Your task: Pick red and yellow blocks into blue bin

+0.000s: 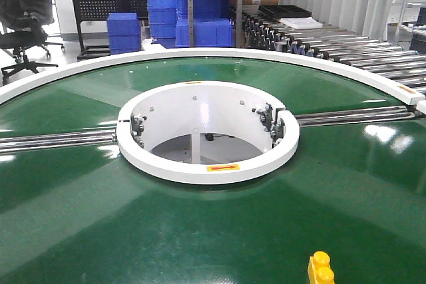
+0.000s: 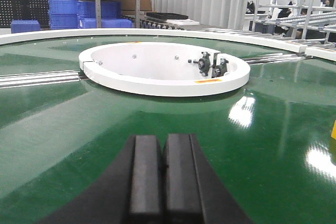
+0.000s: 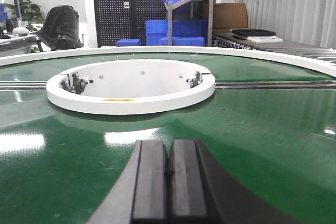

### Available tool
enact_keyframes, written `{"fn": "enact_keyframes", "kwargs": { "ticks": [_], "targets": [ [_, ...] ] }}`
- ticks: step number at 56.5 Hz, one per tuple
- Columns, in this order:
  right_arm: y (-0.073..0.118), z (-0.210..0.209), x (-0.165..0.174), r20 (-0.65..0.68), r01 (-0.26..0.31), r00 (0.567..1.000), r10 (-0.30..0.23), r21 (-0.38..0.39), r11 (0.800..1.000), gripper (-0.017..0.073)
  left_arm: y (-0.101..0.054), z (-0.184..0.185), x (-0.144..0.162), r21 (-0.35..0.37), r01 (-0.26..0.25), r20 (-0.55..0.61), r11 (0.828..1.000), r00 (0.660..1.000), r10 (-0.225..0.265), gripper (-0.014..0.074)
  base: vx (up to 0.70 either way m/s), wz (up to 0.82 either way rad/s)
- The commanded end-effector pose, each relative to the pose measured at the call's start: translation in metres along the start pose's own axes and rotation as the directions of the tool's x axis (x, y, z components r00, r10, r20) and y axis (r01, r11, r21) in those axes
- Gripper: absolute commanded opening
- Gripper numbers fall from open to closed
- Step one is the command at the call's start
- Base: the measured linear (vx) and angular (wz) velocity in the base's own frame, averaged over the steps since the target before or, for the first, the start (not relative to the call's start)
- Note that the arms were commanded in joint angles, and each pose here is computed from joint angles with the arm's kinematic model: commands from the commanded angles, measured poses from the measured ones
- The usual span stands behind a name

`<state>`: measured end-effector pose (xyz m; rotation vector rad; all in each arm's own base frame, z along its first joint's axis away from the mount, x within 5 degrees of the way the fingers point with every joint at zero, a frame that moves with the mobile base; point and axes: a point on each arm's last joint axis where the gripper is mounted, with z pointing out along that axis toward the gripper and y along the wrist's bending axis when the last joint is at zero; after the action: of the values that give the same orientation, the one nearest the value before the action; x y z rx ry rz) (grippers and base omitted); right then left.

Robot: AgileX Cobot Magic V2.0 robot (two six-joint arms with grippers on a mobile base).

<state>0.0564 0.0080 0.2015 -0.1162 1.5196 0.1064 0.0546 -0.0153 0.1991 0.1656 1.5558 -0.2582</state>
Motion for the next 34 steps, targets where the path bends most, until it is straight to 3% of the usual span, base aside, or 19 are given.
{"fn": "enact_keyframes", "kwargs": {
  "ticks": [1,34],
  "targets": [
    [0.0005,-0.0010,-0.0059,0.086,0.017,0.996,-0.017,-0.002,1.000,-0.0010,0.0000,-0.0018,-0.0146,-0.003,0.009,0.111,1.000,0.994,-0.009,0.0002,0.00,0.00],
    [0.0005,-0.0010,-0.0059,0.086,0.017,0.996,-0.017,-0.002,1.000,-0.0010,0.0000,-0.0018,-0.0146,-0.003,0.009,0.111,1.000,0.994,-0.009,0.0002,0.00,0.00]
  ]
}}
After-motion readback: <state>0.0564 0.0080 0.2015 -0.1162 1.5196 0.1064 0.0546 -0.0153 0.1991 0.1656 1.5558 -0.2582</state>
